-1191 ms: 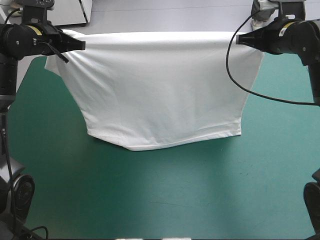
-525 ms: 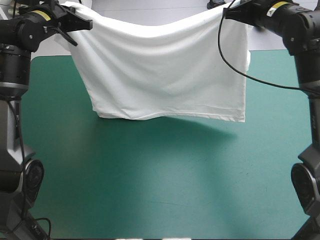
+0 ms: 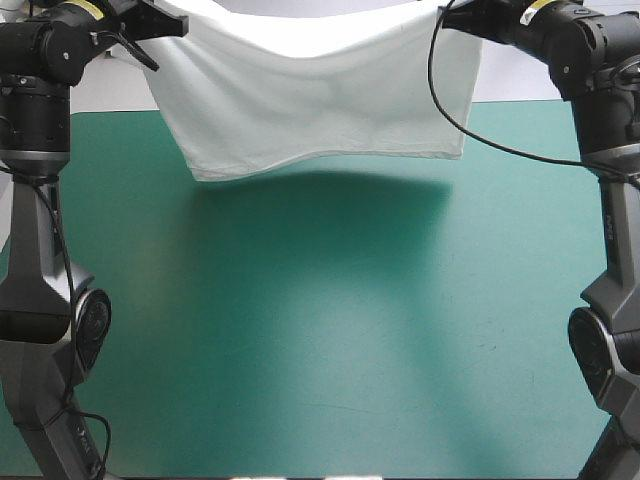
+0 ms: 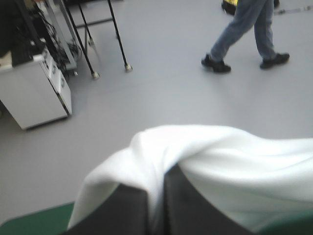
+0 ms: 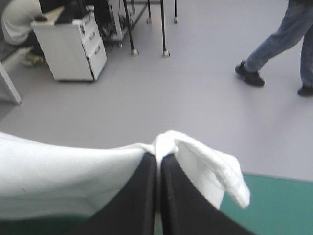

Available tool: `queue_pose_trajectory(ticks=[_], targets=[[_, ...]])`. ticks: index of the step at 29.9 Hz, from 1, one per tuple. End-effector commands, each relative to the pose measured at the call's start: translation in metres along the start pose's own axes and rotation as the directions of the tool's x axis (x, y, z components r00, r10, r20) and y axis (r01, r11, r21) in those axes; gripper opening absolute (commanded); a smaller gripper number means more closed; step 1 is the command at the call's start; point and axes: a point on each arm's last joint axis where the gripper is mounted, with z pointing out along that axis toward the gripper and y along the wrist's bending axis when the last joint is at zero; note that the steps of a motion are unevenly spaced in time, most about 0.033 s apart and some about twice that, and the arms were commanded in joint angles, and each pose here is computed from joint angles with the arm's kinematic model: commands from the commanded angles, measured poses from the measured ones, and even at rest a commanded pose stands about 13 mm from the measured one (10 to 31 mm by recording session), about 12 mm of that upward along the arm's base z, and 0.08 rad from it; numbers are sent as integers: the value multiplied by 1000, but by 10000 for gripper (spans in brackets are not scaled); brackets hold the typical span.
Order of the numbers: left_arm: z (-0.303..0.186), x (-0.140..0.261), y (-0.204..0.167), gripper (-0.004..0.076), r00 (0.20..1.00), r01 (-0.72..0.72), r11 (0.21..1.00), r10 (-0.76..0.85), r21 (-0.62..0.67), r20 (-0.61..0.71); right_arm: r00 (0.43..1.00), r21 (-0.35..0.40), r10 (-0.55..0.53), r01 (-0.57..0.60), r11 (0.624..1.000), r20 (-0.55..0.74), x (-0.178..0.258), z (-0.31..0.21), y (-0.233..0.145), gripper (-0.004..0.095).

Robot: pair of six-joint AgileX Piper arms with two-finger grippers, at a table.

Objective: Fold the cloth

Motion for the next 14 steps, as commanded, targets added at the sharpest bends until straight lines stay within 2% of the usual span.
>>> queue_pose_trajectory(ticks=[1, 3, 5, 7, 9, 14], targets=[[-4, 8, -6, -9, 995, -9, 997, 16, 72, -100, 994, 31, -14, 17, 999, -105, 8, -4, -6, -19], [19, 35, -11, -9, 964, 11, 992, 23, 125, -266, 963, 37, -8, 18, 999, -268, 36, 20, -8, -19], [47, 65, -17, -9, 918, 63, 985, 6, 163, -396, 900, 26, 11, 0, 1000, -436, 71, 46, -9, -19], [65, 88, -22, -9, 875, 110, 978, -11, 177, -483, 834, 12, 11, -5, 1000, -552, 100, 63, -10, -19], [76, 115, -27, -9, 818, 141, 971, -5, 193, -576, 788, -14, 12, -26, 1000, -615, 120, 70, -8, -19], [73, 170, -39, -9, 677, 188, 959, 29, 211, -735, 690, 3, -5, 10, 1000, -724, 156, 55, -12, -19]])
